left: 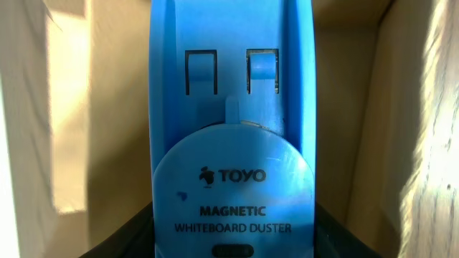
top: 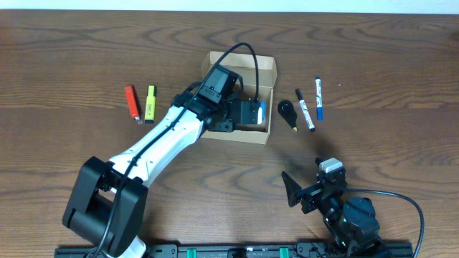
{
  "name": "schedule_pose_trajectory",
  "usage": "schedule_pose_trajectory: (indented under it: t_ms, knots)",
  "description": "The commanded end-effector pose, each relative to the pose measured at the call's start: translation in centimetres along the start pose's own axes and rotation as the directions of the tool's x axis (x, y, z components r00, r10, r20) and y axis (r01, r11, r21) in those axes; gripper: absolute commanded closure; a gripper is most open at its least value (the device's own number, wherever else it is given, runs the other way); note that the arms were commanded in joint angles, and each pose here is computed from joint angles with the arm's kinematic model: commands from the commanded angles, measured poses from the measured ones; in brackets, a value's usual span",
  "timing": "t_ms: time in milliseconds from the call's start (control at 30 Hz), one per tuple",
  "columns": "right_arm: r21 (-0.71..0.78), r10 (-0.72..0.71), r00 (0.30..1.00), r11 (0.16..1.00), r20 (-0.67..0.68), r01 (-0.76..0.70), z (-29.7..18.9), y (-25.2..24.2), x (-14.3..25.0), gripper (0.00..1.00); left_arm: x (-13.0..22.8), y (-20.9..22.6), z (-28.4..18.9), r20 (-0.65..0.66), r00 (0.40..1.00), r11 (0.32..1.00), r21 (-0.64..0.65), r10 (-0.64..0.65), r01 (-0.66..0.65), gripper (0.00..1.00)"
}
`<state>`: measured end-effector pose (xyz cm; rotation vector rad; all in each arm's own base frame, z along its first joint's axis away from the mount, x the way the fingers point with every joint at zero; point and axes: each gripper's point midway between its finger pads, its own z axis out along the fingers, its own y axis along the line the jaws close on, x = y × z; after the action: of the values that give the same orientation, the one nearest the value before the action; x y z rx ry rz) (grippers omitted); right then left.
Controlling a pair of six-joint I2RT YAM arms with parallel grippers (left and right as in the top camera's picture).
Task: Pack container
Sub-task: 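Lift the blue duster with left gripper and carry it over the box, then lower the duster into the box and open the left gripper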
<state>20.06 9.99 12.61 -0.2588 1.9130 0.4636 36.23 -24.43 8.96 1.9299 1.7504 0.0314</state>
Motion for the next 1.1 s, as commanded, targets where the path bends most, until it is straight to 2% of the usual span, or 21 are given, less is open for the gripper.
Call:
schedule_pose_trajectory:
  t_ms: [0, 133, 300, 433, 700, 867, 1067]
  knots:
    - [0.001, -0.006, 1.000, 1.000, 0.001, 0.006, 0.0, 0.0, 0.1, 0.01, 0.5, 0.4, -0.1, -0.005, 1.000, 1.000, 0.001, 0.003, -0.003, 0.73]
    - [0.001, -0.006, 1.000, 1.000, 0.001, 0.006, 0.0, 0.0, 0.1, 0.01, 0.3, 0.1, -0.2, 0.006, 1.000, 0.999, 0.019, 0.027, -0.027, 0.74]
    - [0.001, -0.006, 1.000, 1.000, 0.001, 0.006, 0.0, 0.0, 0.1, 0.01, 0.0, -1.2, -0.3, 0.039, 0.999, 0.997, 0.076, 0.022, -0.025, 0.65]
    - [0.001, -0.006, 1.000, 1.000, 0.001, 0.006, 0.0, 0.0, 0.1, 0.01, 0.6, -1.1, -0.4, 0.031, 0.999, 0.997, 0.081, 0.007, -0.009, 0.67]
    - [0.001, -0.006, 1.000, 1.000, 0.001, 0.006, 0.0, 0.0, 0.1, 0.01, 1.6, -0.7, -0.5, 0.022, 1.000, 0.997, 0.080, -0.018, 0.016, 0.60]
    - [0.001, -0.006, 1.000, 1.000, 0.001, 0.006, 0.0, 0.0, 0.1, 0.01, 1.6, -0.6, -0.5, 0.021, 1.000, 0.997, 0.078, -0.019, 0.017, 0.47]
    - [0.001, -0.006, 1.000, 1.000, 0.001, 0.006, 0.0, 0.0, 0.1, 0.01, 1.6, -0.6, -0.5, 0.021, 1.000, 0.997, 0.078, -0.019, 0.018, 0.38]
